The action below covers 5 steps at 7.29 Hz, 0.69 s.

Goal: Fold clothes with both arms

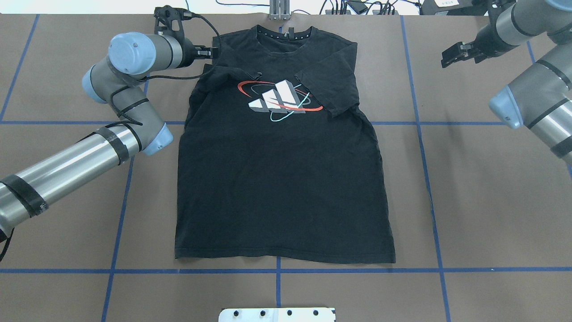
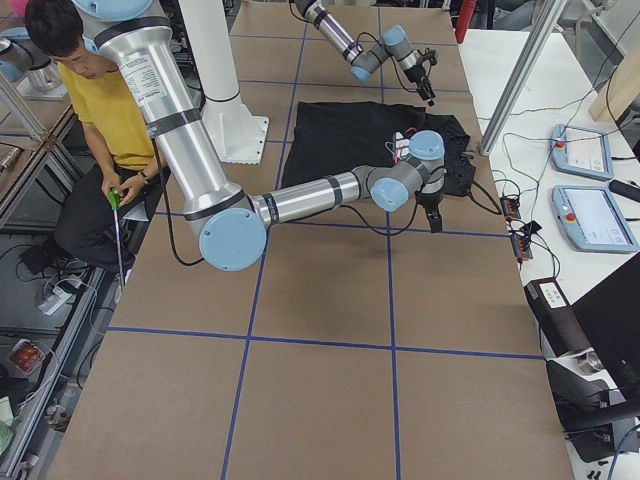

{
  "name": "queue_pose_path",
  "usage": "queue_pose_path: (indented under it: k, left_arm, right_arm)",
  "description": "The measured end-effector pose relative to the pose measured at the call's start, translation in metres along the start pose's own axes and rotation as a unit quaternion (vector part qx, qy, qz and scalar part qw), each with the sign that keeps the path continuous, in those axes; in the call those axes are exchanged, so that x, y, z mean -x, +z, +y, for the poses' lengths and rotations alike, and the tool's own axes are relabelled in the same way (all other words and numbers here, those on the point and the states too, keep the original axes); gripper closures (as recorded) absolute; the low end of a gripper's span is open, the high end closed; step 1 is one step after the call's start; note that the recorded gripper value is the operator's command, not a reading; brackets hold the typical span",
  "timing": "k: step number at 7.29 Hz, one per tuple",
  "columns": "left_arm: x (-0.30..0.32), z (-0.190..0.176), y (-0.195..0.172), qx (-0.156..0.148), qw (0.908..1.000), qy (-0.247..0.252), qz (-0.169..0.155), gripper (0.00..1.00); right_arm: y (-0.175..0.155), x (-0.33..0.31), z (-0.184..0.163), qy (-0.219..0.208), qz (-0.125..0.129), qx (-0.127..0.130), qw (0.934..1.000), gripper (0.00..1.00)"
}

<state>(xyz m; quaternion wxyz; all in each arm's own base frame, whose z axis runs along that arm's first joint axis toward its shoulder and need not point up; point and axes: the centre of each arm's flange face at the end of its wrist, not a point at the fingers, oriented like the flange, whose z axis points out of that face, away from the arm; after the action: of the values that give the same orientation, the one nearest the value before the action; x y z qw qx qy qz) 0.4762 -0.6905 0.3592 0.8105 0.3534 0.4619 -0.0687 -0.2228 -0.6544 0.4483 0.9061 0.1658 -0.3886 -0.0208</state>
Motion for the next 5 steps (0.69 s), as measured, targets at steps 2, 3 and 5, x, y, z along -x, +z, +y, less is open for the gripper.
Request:
queue_pose_path:
  k: [2, 3, 5]
  left_arm:
    - [0.001, 0.016, 0.002, 0.019, 0.9998, 0.0, 0.011, 0.41]
    - [0.003, 0.02, 0.003, 0.029, 0.9995, 0.0, 0.015, 0.46]
    - [0.008, 0.025, 0.004, 0.038, 0.9992, 0.0, 0.015, 0.61]
  right_arm:
    - [0.001, -0.002, 0.0, 0.0, 0.005, -0.002, 1.0, 0.0]
    - [0.001, -0.002, 0.0, 0.001, 0.007, -0.004, 1.0, 0.0]
    - [0.001, -0.003, 0.0, 0.001, 0.009, -0.005, 1.0, 0.0]
